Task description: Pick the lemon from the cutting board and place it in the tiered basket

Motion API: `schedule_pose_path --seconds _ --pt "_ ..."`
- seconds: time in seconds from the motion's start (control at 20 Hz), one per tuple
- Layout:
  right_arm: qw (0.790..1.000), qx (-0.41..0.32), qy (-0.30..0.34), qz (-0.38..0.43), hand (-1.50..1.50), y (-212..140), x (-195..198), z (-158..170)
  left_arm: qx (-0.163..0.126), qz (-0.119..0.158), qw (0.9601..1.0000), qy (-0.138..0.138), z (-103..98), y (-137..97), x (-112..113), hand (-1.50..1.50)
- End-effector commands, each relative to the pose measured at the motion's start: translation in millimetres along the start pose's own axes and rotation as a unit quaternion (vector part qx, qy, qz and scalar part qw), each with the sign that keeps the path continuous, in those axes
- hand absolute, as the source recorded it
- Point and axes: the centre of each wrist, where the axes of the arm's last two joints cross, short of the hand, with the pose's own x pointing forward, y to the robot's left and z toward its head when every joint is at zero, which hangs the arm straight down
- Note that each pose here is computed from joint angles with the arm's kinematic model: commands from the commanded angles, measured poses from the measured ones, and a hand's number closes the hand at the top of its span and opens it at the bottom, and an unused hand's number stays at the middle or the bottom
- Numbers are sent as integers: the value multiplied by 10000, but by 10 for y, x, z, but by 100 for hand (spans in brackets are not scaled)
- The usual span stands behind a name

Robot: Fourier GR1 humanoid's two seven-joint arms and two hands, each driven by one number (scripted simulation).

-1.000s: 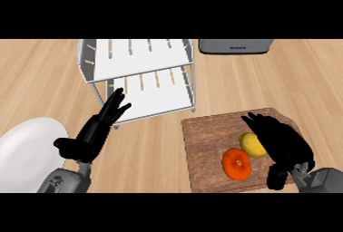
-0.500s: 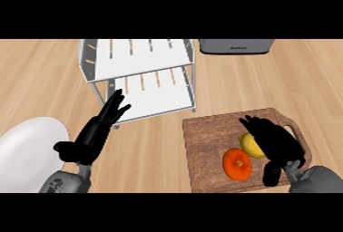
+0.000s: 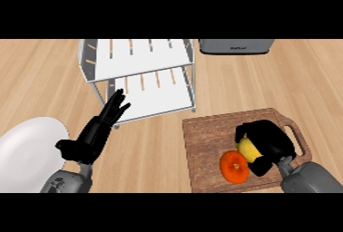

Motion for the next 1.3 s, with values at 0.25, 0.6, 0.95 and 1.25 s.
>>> schedule_pose_path --seconds 0.25,0.6,0.95,1.25 --pt "9993 -355 109 -26 150 -315 -322 -216 241 -68 9981 556 168 99 -236 0" --pt "9927 -971 710 24 150 -907 -1118 -394 228 -118 9985 489 7 -17 -117 0" --pt "9713 -1763 -366 -1554 150 -1242 -909 -481 312 -82 9977 596 102 241 -273 0" --pt "9375 -2481 -1349 -2031 150 -1680 -534 -460 352 -41 9979 543 83 406 -177 0"
